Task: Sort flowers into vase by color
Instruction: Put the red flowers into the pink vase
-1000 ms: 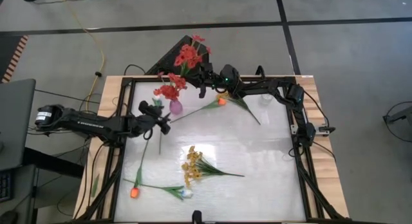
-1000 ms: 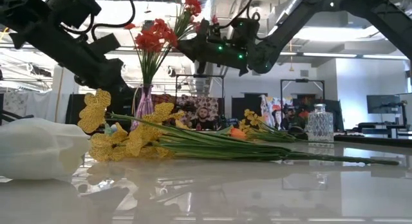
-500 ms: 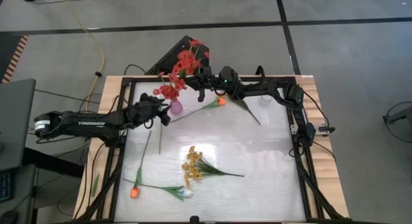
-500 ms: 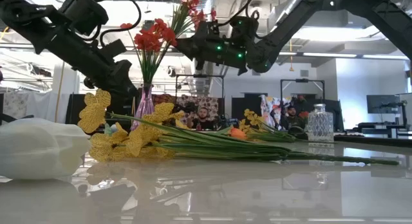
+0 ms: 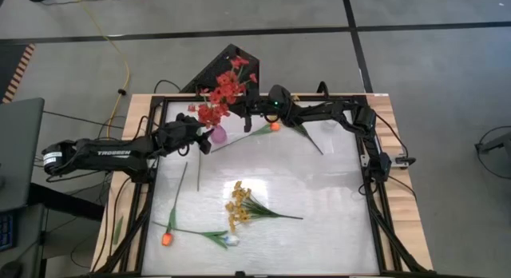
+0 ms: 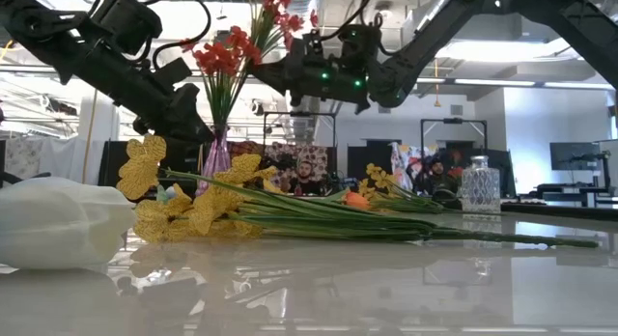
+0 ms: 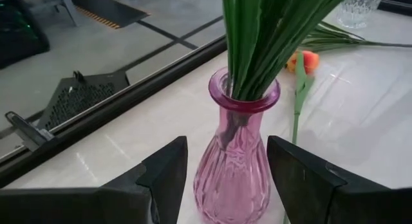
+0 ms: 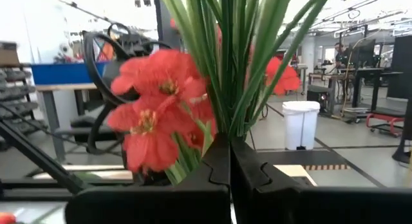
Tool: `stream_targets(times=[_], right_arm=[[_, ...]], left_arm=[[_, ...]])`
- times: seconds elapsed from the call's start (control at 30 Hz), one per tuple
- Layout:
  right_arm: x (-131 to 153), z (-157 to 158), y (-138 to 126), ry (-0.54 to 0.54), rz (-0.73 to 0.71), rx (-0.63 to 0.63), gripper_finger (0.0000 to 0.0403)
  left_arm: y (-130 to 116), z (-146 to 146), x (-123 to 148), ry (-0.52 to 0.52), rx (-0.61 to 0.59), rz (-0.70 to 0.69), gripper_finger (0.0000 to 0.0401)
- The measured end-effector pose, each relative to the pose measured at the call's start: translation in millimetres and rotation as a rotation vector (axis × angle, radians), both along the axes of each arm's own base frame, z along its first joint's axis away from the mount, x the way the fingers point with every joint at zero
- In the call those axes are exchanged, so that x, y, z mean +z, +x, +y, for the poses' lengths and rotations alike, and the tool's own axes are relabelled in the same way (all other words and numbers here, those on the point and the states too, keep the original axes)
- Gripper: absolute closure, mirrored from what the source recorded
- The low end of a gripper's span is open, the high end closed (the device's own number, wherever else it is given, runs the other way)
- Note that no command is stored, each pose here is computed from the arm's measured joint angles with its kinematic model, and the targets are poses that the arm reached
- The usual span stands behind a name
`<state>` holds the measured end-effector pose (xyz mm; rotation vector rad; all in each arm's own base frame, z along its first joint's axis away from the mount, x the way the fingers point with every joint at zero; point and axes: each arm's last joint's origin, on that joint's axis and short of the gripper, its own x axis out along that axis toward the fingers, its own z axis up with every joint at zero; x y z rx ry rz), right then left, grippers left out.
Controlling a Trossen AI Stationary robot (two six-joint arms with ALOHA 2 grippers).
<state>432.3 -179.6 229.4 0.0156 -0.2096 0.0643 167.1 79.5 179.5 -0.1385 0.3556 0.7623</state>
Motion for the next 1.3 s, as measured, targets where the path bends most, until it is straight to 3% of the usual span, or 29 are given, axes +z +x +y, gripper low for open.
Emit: stream_targets(times=[0.73, 1.13, 1.3], right_arm=[[-19.1, -0.2, 2.6, -0.063, 0.190, -0.024, 0.0382], [4.6, -3.4, 10.0, -0.019, 0.251, -0.090, 0.0382], [11.4, 6.7, 19.8, -0.059, 0.316, -0.123, 0.0382]], left_arm=[[-0.1, 0.0, -0.2, -0.053, 0.034, -0.050, 0.0198], [0.8, -1.4, -0.8, -0.042, -0.039, -0.019, 0.0198], [0.4, -1.7, -2.0, -0.049, -0.041, -0.008, 0.0198]])
